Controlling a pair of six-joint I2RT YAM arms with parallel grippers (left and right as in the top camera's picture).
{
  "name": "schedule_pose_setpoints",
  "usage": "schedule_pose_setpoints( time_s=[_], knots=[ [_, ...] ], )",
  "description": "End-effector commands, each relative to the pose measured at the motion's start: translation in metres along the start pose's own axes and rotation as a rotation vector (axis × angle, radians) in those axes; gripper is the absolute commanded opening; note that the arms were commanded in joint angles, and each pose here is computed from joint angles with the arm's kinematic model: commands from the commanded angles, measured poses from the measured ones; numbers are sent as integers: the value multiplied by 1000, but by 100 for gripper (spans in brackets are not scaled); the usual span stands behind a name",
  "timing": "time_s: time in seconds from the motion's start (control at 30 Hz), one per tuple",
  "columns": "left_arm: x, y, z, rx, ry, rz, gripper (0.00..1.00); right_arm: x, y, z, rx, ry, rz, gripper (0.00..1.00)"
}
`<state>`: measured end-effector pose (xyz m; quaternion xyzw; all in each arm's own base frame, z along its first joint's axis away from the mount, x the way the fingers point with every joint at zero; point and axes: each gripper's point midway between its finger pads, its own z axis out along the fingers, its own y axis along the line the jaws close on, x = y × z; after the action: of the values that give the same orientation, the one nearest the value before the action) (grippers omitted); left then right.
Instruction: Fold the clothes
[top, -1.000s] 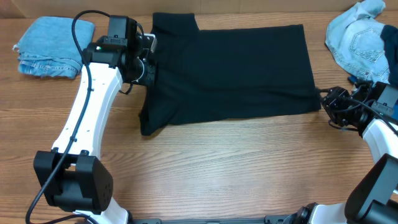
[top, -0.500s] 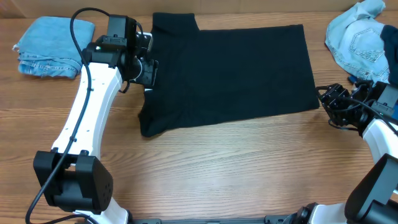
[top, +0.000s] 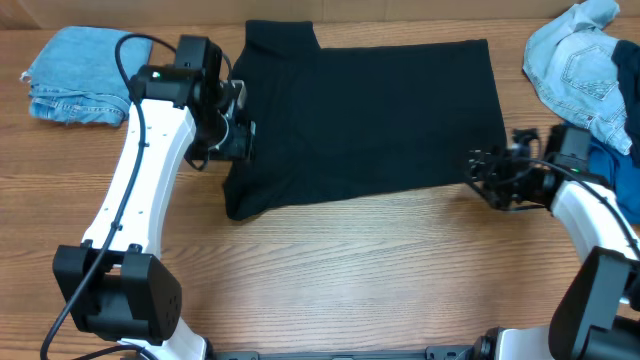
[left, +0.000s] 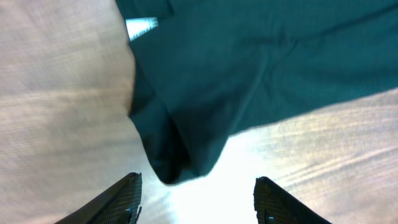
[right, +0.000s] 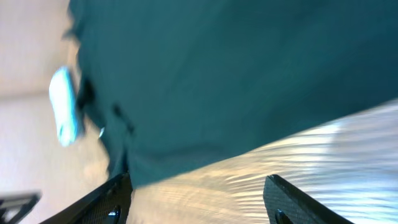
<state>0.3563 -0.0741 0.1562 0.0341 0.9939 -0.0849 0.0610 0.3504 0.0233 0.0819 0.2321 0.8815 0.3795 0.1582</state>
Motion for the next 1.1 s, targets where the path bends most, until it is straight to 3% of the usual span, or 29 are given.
schedule_pose_setpoints(
  time_s=[0.0, 0.13, 0.33, 0.53, 0.67, 0.8, 1.07],
  knots=[
    [33, -8, 9, 44, 114, -79, 58, 25, 48, 13, -124, 94, -185, 69],
    [54, 1, 21, 4, 192, -118, 59, 46, 72, 31, -153, 148, -282, 69],
    [13, 20, 51, -61, 1, -126, 62, 54, 92, 42, -192, 153, -377, 70],
    [-6, 53, 88, -115, -41, -224, 50, 58, 91, 43, -187, 168, -365, 70],
    [-24, 63, 106, -109, -80, -239, 49, 59, 90, 43, -183, 174, -358, 70],
    [-36, 62, 122, -85, -105, -230, 55, 61, 89, 43, -179, 181, -351, 69],
    [-44, 52, 147, -5, -98, -225, 50, 62, 87, 43, -171, 185, -348, 70]
  ],
)
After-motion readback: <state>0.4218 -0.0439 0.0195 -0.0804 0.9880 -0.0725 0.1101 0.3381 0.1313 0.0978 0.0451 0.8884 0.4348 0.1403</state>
